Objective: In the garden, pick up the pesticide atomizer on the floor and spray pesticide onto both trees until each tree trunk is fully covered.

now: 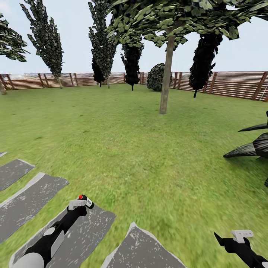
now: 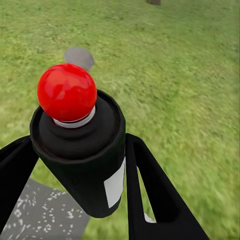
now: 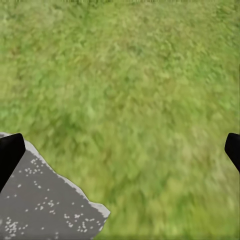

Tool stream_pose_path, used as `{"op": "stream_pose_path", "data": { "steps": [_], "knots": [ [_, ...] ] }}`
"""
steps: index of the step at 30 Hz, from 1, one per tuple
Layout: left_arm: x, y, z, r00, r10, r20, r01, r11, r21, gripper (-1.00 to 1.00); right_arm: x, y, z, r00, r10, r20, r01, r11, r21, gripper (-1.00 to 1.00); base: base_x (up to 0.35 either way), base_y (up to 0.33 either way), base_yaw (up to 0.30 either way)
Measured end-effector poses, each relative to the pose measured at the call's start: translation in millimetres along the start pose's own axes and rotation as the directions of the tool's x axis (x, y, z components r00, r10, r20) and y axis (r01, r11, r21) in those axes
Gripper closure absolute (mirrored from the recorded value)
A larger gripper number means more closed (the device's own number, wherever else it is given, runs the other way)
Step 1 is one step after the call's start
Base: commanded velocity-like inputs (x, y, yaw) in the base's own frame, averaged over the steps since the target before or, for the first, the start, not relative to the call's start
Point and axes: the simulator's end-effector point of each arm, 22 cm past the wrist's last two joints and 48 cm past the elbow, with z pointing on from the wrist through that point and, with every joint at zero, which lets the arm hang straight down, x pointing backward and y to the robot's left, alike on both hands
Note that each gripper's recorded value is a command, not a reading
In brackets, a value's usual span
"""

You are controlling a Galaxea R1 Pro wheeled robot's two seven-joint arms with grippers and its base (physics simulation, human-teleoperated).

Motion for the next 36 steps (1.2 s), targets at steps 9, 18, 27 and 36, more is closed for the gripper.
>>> {"op": "stream_pose_path", "data": {
  "steps": [9,18,27,36],
  "knots": [
    [-9.0,-5.8,-4.3,1.0,0.001,0.001,-0.001,1.0,0.006,1.0,-7.3,-1.0,-8.0,1.0,0.0,0.0,0.0,1.0,0.0,-1.0,0.0,0.0,0.0],
    [-7.2,-55.9,0.6,1.0,-0.002,-0.015,0.003,0.997,0.073,1.0,-14.0,-1.8,-15.9,1.0,-0.001,-0.001,0.001,1.0,-0.001,-1.0,0.0,0.0,0.0],
    [-10.6,-59.2,-1.3,1.0,-0.001,-0.015,0.003,0.997,0.076,1.0,-16.8,-2.2,-19.3,1.0,-0.001,-0.001,0.001,1.0,-0.001,-1.0,0.0,0.0,0.0],
    [-12.4,-59.1,-1.3,1.0,0.001,-0.006,-0.001,0.997,0.076,1.0,-16.7,-2.2,-19.3,1.0,-0.001,-0.001,0.001,1.0,-0.001,-1.0,0.056,0.0,0.0]
  ]
}}
